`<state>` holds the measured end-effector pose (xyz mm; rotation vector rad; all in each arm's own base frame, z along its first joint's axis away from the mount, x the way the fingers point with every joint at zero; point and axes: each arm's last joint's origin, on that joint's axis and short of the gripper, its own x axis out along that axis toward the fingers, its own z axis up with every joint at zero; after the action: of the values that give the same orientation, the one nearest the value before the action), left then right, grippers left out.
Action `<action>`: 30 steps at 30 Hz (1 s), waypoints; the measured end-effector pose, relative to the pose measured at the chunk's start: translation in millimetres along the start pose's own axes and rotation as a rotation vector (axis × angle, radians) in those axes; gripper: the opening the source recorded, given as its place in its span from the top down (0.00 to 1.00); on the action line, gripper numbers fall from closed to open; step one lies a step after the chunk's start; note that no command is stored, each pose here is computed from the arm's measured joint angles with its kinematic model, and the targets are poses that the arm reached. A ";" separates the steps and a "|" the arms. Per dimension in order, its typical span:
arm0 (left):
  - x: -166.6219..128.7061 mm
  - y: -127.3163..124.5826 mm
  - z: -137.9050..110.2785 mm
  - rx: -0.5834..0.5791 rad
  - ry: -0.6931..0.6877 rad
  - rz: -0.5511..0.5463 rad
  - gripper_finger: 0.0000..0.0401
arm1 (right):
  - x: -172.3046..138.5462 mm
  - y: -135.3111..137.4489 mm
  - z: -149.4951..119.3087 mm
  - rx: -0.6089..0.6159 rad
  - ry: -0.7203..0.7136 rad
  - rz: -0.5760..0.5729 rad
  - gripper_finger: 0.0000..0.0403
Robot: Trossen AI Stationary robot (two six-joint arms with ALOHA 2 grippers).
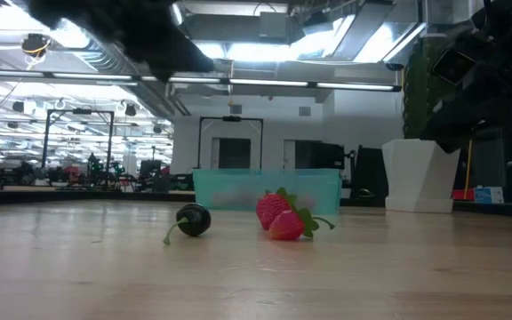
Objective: Pick and placing Produce into tupperware
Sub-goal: Put the black cherry into the light blue bin
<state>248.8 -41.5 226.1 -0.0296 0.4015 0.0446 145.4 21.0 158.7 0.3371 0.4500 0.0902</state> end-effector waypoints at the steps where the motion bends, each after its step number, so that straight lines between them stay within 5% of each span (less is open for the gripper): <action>1: -3.1 -3.9 -2.9 -0.003 -0.016 -0.011 0.98 | 0.0 0.1 0.3 -0.002 -0.003 0.001 0.62; 12: -22.7 -41.2 -35.2 0.108 -0.188 -0.014 0.97 | -1.0 3.2 10.4 -0.057 -0.048 -0.012 0.62; 18: -29.2 -41.5 -57.8 0.044 -0.228 -0.058 0.96 | -1.0 2.8 10.7 -0.057 -0.054 -0.027 0.62; 30: -28.1 -36.4 -57.9 0.023 -0.245 -0.039 0.98 | -1.1 3.2 11.7 -0.056 -0.062 -0.026 0.62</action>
<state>202.2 -81.1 184.5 -0.0087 0.1560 0.0049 149.6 20.3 170.1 0.2780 0.3895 0.0672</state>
